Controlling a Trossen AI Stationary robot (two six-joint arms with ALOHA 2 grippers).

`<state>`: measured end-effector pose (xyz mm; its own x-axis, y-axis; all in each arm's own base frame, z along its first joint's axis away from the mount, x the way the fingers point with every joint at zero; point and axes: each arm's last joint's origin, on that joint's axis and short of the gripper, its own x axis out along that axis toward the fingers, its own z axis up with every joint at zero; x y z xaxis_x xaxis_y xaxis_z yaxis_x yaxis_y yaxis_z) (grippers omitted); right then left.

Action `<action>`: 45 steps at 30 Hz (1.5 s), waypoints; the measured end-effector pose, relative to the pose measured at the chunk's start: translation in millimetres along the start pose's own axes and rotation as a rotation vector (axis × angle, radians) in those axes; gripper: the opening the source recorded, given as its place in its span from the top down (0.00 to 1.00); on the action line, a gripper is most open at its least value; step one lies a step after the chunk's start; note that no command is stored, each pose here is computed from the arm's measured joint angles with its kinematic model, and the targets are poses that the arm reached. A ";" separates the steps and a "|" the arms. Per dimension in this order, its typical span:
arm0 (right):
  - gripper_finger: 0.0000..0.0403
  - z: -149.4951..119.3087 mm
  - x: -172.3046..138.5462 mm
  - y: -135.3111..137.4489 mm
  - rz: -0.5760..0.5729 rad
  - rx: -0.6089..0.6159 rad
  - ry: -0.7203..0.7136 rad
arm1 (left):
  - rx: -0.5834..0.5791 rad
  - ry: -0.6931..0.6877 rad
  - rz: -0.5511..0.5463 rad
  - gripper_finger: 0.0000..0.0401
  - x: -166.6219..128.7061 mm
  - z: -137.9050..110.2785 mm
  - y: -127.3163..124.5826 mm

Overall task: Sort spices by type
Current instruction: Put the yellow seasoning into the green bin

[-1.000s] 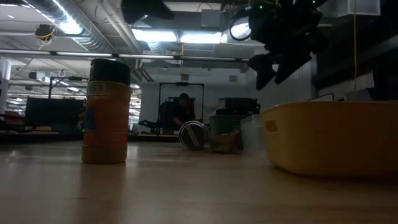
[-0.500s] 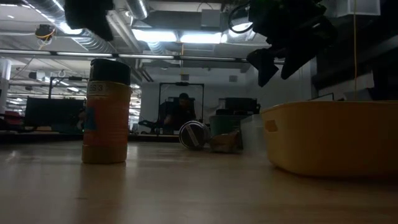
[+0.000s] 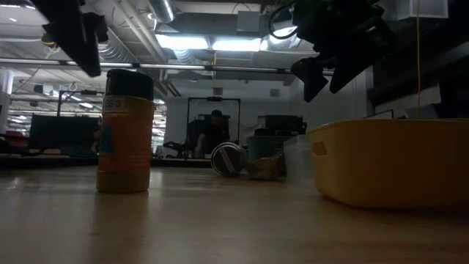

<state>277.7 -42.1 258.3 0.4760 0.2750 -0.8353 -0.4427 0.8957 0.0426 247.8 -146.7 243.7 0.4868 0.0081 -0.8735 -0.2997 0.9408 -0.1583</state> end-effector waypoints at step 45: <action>0.33 1.1 -0.1 -0.9 -0.008 -0.005 -0.012 | 0.070 -0.060 0.101 0.42 60.1 13.0 -5.4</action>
<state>278.9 -42.6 258.9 0.4887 0.2723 -0.8289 -0.4429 0.8960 0.0333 289.4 -146.9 198.0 0.5062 0.1223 -0.8537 -0.2924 0.9556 -0.0365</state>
